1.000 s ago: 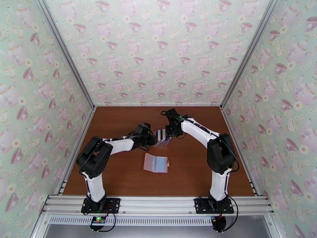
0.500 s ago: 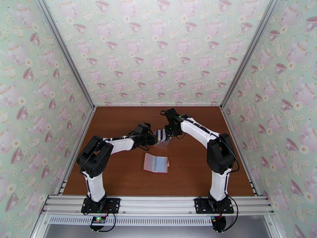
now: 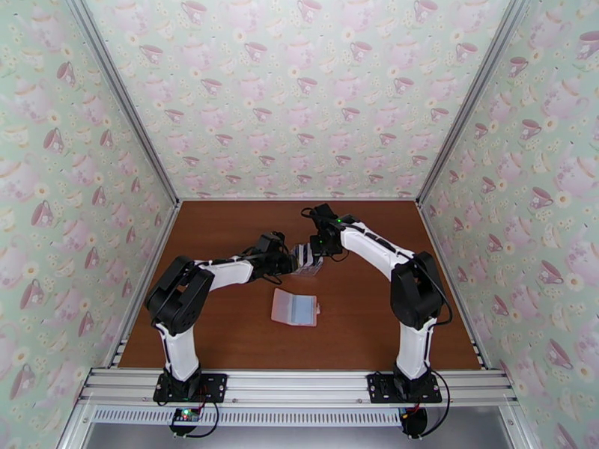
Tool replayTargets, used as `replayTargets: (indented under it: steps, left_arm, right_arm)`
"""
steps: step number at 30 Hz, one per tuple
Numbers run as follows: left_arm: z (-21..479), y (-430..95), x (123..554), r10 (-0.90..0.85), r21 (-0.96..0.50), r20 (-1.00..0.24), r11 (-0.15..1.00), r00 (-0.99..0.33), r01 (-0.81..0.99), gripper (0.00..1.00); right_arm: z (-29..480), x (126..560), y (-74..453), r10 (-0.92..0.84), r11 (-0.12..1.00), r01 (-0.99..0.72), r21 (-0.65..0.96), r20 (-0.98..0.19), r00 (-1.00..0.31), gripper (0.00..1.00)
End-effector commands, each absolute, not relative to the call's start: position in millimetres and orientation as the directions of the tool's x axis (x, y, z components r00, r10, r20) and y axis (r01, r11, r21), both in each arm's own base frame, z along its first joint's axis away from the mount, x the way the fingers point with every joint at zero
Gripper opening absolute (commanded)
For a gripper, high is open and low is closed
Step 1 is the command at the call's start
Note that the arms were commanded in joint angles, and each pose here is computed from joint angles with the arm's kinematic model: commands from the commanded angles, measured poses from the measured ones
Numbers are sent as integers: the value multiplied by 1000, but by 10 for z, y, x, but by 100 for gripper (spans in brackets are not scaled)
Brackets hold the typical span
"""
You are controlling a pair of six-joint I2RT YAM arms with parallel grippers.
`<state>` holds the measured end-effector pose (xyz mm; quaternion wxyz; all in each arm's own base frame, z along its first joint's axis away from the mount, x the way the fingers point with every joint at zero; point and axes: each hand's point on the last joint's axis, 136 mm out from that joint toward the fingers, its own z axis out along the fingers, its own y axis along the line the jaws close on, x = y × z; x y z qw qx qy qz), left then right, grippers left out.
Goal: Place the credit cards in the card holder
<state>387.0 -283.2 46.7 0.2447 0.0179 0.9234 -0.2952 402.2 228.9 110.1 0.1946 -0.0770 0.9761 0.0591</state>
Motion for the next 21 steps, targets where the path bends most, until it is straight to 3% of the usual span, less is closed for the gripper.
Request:
replayTargets:
  steps: [1, 15, 21]
  left_arm:
    - [208, -2732, 3809, -110, -508, -402, 853, -909, 121, 40]
    - [182, -2723, 3784, -114, -513, -398, 850, -910, 118, 40]
    - [167, -2732, 3784, -115, -517, -394, 848, -912, 117, 40]
  right_arm:
    - [1202, 4106, 2189, -79, 991, -119, 63, -438, -895, 12]
    - [1123, 4080, 2041, -90, 995, -95, -10, -434, -896, 20]
    - [1178, 4032, 2185, -99, 990, -132, 46, -435, -895, 22]
